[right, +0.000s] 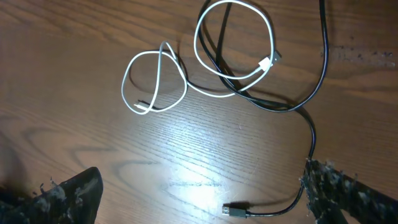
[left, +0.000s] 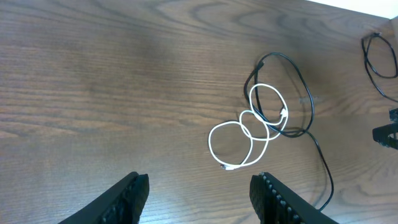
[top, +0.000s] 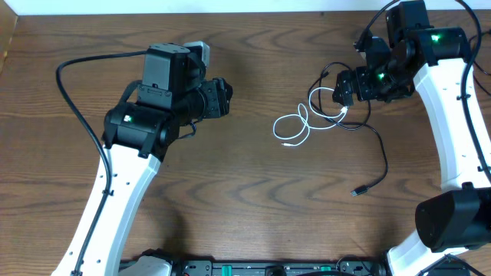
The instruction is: Untangle cables
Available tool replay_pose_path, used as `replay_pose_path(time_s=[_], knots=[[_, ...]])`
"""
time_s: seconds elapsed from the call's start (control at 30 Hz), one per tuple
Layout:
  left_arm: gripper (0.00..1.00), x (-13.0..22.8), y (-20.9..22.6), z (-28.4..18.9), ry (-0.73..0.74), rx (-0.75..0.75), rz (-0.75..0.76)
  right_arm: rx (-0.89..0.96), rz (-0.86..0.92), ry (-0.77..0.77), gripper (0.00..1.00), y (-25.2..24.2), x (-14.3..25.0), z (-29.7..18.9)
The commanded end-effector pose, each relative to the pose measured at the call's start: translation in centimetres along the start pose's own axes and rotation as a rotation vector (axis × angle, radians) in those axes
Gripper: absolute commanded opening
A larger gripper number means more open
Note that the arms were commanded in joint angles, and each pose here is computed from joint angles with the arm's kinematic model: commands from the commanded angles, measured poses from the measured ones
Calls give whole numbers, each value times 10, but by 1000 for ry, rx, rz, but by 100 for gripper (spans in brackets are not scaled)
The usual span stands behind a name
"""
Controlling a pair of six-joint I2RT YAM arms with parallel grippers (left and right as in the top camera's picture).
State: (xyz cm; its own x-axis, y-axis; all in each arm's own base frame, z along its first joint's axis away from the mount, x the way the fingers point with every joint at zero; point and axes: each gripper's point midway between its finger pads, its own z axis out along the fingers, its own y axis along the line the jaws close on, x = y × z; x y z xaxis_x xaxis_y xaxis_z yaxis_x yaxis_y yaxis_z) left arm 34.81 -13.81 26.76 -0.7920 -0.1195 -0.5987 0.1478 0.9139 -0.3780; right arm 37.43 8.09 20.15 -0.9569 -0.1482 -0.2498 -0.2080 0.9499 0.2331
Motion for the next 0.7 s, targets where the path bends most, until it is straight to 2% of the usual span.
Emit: replay_pose_path(time_s=[0.0,0.67], knots=[[57,-2,-1,-1,-1,10,19,2,3,0,99,2,1,-1],[57,2,-2,0,15,11,17,2,3,0,99,2,1,-1]])
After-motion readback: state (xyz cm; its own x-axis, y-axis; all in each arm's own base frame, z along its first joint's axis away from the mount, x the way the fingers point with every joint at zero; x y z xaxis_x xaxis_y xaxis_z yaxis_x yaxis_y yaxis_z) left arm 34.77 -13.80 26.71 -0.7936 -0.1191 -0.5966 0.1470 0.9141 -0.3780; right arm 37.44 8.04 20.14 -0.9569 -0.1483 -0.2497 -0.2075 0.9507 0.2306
